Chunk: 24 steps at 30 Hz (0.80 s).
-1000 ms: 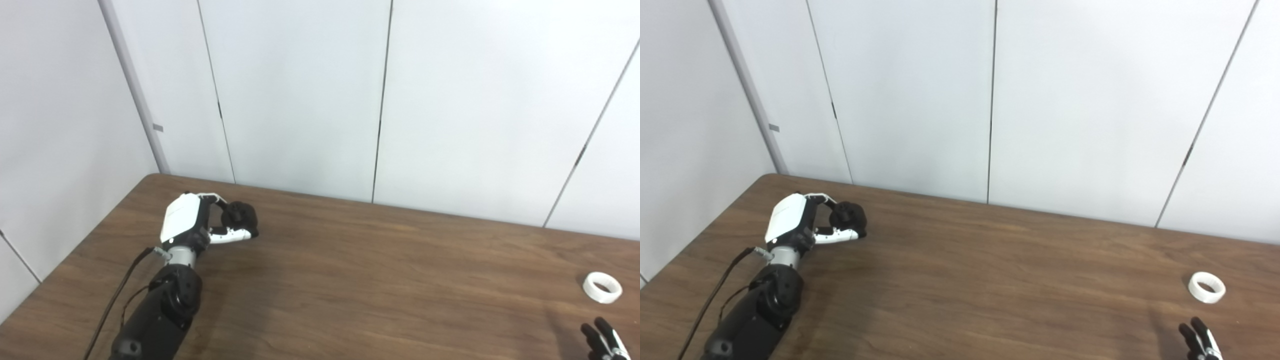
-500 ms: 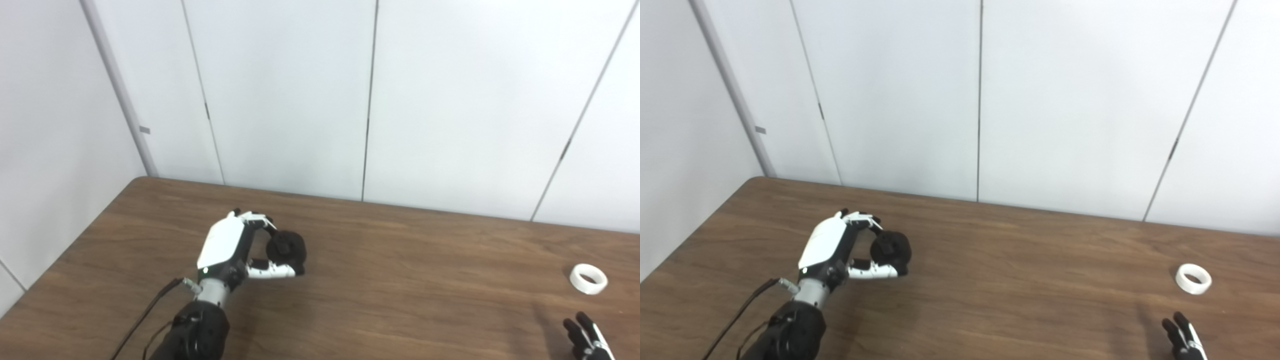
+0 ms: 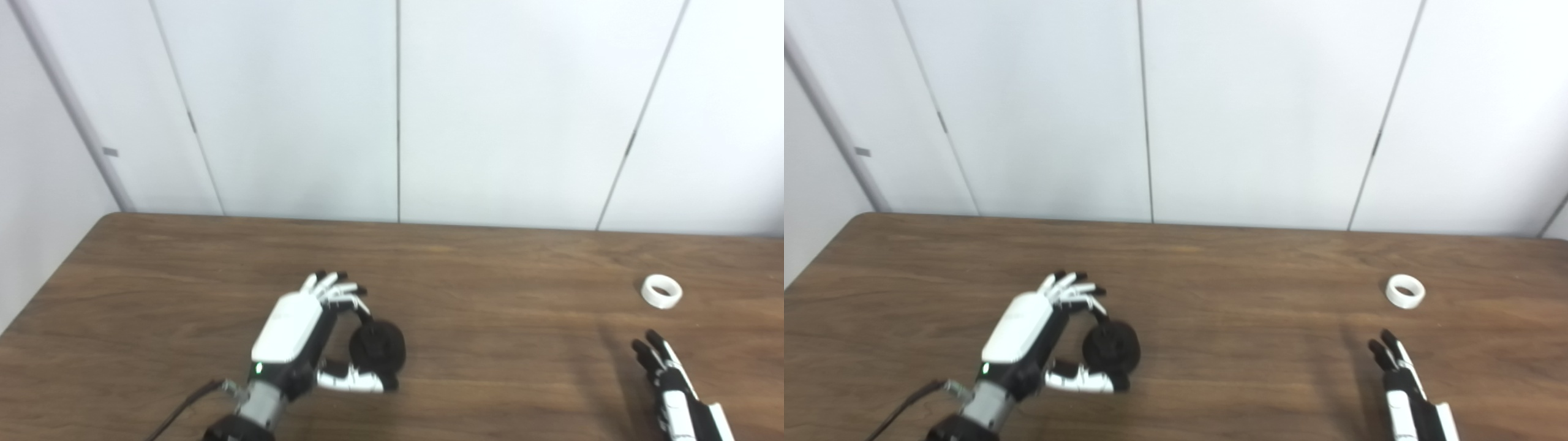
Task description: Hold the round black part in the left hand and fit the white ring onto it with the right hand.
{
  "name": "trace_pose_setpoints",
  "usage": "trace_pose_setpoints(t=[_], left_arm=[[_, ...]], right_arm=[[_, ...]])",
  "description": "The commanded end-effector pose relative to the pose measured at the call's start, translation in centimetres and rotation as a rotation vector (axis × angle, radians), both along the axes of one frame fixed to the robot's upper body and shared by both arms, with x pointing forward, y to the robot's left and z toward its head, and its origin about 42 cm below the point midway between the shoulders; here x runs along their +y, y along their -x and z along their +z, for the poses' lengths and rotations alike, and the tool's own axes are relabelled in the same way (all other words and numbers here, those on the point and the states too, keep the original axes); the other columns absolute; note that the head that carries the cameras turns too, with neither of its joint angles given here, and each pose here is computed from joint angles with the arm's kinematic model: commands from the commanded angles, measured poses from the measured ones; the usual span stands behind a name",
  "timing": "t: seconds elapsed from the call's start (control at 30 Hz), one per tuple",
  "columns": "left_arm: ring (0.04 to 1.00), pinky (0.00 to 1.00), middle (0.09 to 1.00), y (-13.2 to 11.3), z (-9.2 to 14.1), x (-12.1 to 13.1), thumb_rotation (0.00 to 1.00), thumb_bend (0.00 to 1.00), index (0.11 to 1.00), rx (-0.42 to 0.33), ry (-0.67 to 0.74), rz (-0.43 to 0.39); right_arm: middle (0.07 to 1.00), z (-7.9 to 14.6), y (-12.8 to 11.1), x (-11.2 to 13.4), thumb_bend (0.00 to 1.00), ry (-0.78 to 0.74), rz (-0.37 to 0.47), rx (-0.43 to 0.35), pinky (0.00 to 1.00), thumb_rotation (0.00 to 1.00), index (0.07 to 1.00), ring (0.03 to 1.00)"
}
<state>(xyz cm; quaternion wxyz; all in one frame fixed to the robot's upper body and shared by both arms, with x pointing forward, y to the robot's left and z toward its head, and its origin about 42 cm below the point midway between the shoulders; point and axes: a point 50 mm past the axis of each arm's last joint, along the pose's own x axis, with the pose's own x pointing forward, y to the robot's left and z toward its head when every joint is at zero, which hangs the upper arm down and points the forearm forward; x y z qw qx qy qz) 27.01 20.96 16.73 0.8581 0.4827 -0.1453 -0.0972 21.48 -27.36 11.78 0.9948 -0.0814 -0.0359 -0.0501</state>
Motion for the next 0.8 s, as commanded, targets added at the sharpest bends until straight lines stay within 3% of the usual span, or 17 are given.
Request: trace_pose_setpoints(t=[0.0, 0.37, 0.77], left_arm=[[0.931, 1.0, 0.811, 0.6, 1.3, -0.7, 0.05, 0.52, 0.483, -0.075, -0.001, -0.051], [0.919, 1.0, 0.804, 2.9, -1.6, -3.1, 0.05, 0.52, 0.484, -0.021, -0.027, -0.132], [0.906, 1.0, 0.801, 3.2, -4.3, -3.9, 0.05, 0.52, 0.485, -0.007, -0.01, -0.138]], right_arm=[[0.895, 0.0, 0.5, 1.5, 0.48, -0.033, 0.001, -0.005, 1.0, 1.0, 0.925, 0.927], [0.885, 0.6, 0.0, 3.9, 0.48, -0.04, 0.01, -0.011, 1.0, 1.0, 0.915, 0.919], [0.879, 1.7, 0.1, 4.5, 0.55, -0.032, 0.016, -0.024, 0.99, 1.0, 0.906, 0.909]])
